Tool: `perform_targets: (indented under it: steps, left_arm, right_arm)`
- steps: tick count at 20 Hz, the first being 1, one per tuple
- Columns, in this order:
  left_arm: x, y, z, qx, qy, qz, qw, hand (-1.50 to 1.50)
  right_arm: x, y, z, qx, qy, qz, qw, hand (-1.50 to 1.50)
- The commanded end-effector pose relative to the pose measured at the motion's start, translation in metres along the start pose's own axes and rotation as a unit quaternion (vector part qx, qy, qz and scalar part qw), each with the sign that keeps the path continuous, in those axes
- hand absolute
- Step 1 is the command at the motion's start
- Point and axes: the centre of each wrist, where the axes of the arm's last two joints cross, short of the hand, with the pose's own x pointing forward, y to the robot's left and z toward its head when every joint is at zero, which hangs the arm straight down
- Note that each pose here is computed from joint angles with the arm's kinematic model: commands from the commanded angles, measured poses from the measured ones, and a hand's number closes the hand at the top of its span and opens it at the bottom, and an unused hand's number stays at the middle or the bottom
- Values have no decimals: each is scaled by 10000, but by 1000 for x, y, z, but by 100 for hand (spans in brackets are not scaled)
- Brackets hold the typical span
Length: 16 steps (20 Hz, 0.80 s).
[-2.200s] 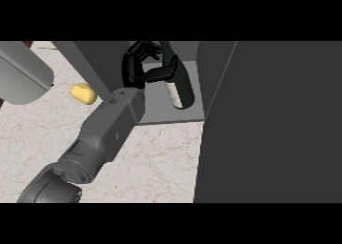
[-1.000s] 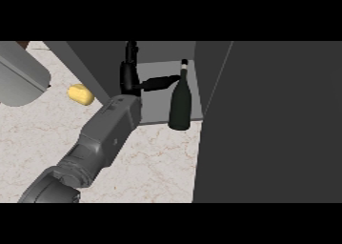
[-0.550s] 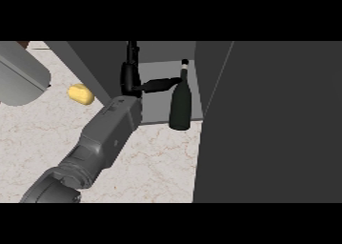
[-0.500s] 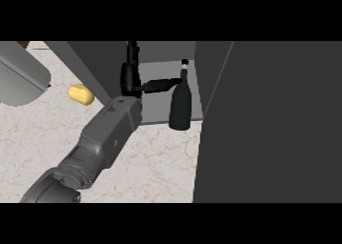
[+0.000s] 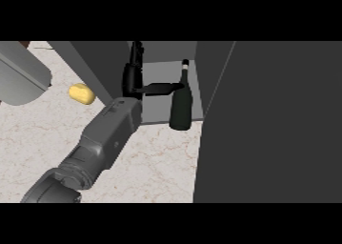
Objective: Pick up the wine, place it into the cabinet and close the cabinet
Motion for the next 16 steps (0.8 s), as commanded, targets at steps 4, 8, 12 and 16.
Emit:
perform_targets:
  steps: [4,8,12,16]
  left_arm:
    - [-22,16,22,145,161,502,9985,-150]
    - [-19,14,19,225,215,632,9975,-150]
    - [-7,5,8,119,219,784,9966,-150]
    - [-24,16,27,118,184,782,9967,-150]
  right_arm:
    - [4,2,2,134,-57,-140,9998,-150]
    - [14,7,11,165,-16,-189,9997,-150]
    - [-1,1,-9,23,-67,-203,9998,-150]
    - [18,6,10,-43,-115,-160,9998,-150]
